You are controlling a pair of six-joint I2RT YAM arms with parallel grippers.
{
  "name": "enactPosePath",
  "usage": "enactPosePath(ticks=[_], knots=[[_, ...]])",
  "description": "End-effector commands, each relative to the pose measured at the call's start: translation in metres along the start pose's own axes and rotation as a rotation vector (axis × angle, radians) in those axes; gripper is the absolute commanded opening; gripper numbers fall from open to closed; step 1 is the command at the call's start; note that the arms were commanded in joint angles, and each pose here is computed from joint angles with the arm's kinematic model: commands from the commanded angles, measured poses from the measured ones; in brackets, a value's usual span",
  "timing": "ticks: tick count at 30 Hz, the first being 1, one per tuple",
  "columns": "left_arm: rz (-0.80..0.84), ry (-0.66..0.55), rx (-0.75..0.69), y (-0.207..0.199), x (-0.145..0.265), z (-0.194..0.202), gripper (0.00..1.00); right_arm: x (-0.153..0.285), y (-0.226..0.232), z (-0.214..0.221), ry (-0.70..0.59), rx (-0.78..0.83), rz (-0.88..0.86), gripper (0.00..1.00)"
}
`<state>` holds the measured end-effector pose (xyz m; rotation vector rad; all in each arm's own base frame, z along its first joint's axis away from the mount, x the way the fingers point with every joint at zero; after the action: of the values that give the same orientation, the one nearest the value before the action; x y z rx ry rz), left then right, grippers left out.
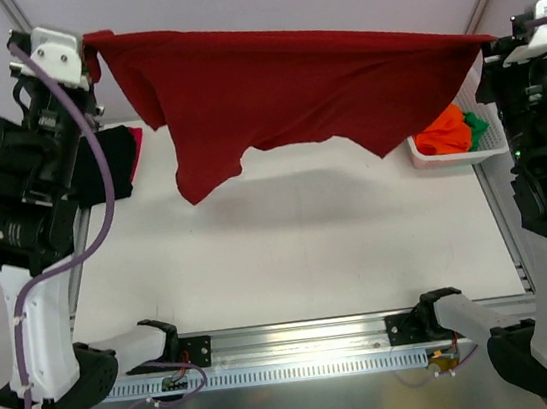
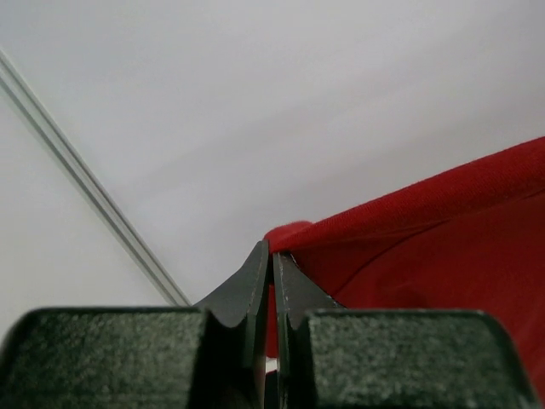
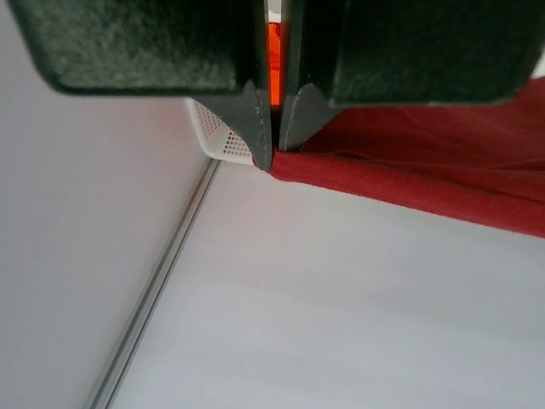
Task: Fold and stack the t-shirts
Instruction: Flatten the tshirt out
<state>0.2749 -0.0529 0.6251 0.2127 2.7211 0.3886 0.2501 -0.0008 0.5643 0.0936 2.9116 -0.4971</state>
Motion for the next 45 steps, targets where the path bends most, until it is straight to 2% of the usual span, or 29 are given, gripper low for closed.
enactPosePath(ticks=[1,4,7,11,13,14,16,18,21,24,32,37,38,45], knots=[[-0.089,0.033,0.033,0.011,0.013,0.018,0.00,0.001,-0.008,0.017,0.064,-0.002,0.067,0.00],[-0.083,0.083,0.023,0.006,0.030,0.040,0.00,0.017,-0.009,0.025,0.085,0.006,0.061,0.00],[-0.097,0.097,0.009,0.011,0.058,0.039,0.00,0.051,-0.019,0.014,0.055,0.003,0.070,0.00],[-0.101,0.063,0.015,0.024,0.094,0.008,0.00,0.097,-0.041,-0.016,-0.025,-0.004,0.111,0.00],[-0.100,0.006,0.032,0.036,0.117,-0.031,0.00,0.111,-0.047,-0.026,-0.040,-0.009,0.119,0.00],[-0.093,0.006,0.031,0.037,0.114,-0.037,0.00,0.125,-0.057,-0.045,-0.094,-0.023,0.136,0.00],[-0.098,-0.050,0.029,0.047,0.126,-0.069,0.00,0.136,-0.063,-0.058,-0.115,-0.033,0.141,0.00],[-0.108,-0.085,0.017,0.054,0.133,-0.085,0.00,0.138,-0.067,-0.063,-0.134,-0.033,0.158,0.00],[-0.098,-0.077,0.002,0.052,0.130,-0.082,0.00,0.127,-0.064,-0.058,-0.105,-0.030,0.159,0.00],[-0.050,0.009,0.010,0.037,0.111,-0.053,0.00,0.107,-0.054,-0.046,-0.054,-0.032,0.131,0.00],[0.138,0.472,-0.079,-0.031,0.027,0.121,0.00,0.007,0.005,0.058,0.278,0.041,-0.007,0.00],[0.239,0.641,-0.099,-0.066,-0.022,0.197,0.00,-0.071,0.058,0.144,0.507,0.083,-0.130,0.00],[0.267,0.705,-0.107,-0.077,-0.035,0.226,0.00,-0.081,0.065,0.158,0.541,0.090,-0.144,0.00],[0.318,0.877,-0.160,-0.110,-0.078,0.337,0.00,-0.131,0.120,0.266,0.734,0.185,-0.233,0.00]])
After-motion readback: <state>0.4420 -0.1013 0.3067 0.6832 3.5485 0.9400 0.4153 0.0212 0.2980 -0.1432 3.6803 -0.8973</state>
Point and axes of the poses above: each gripper's point midway between its finger pads, its own x axis back along the fingers, its own y axis along the line the jaws close on, z = x × y, the point moved 2 cm from there along x, back along the fingers, and after that the axes turned 6 degrees about x, right-handed, at the moved point
